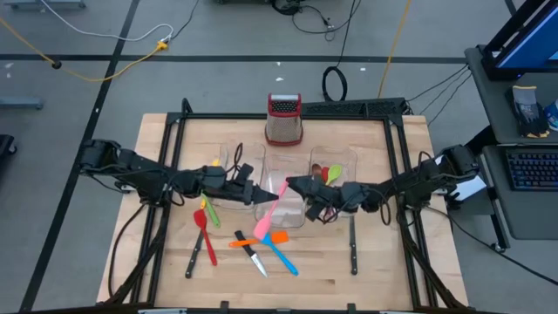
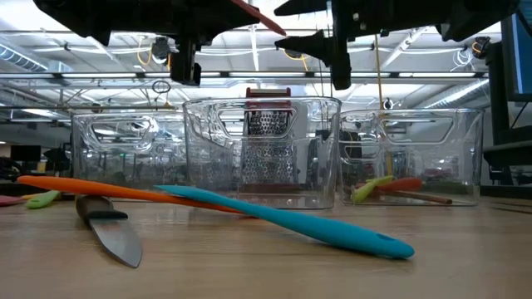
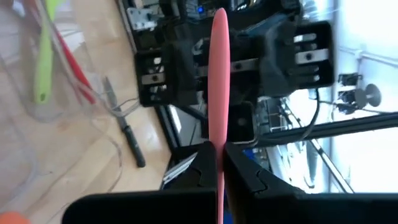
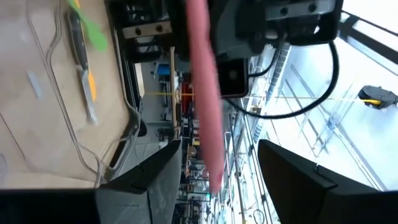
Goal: Pick & Place Kitchen Items
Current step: Put the pink spatula into the middle transparent bin
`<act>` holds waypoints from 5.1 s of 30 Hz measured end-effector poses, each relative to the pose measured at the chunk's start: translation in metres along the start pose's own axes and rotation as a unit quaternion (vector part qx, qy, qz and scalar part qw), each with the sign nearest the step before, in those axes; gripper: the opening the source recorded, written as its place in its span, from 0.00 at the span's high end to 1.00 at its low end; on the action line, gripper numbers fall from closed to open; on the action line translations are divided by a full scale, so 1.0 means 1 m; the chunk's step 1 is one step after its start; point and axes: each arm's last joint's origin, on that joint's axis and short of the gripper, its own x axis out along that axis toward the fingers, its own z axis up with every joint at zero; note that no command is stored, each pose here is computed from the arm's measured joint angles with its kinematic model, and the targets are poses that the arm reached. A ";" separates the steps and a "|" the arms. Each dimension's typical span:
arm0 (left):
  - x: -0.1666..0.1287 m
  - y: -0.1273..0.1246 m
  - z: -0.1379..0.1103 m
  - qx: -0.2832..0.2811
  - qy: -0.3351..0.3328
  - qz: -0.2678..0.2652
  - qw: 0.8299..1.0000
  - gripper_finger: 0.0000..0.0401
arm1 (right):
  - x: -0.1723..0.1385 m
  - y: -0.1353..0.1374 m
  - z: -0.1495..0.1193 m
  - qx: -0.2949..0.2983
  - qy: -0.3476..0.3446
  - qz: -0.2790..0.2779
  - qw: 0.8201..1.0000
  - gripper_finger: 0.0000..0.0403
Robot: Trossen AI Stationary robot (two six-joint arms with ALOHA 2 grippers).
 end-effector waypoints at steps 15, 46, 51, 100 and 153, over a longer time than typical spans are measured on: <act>0.002 -0.004 0.008 -0.002 -0.046 0.000 0.999 1.00 | 0.037 0.017 0.015 -0.052 0.039 0.015 0.998 0.49; 0.002 0.003 0.009 0.060 -0.019 0.042 0.997 0.99 | 0.054 0.027 0.025 -0.047 0.215 0.020 0.975 0.99; 0.002 0.003 0.010 0.082 -0.020 0.042 0.996 0.98 | 0.053 0.027 0.025 -0.034 0.231 0.020 0.972 0.99; -0.054 -0.003 0.066 0.489 -0.037 0.216 0.844 0.48 | 0.014 -0.047 -0.051 0.724 0.106 0.200 0.652 1.00; -0.062 0.029 0.056 0.520 0.011 0.251 0.816 0.48 | 0.071 0.023 -0.027 0.855 0.315 0.406 -0.065 1.00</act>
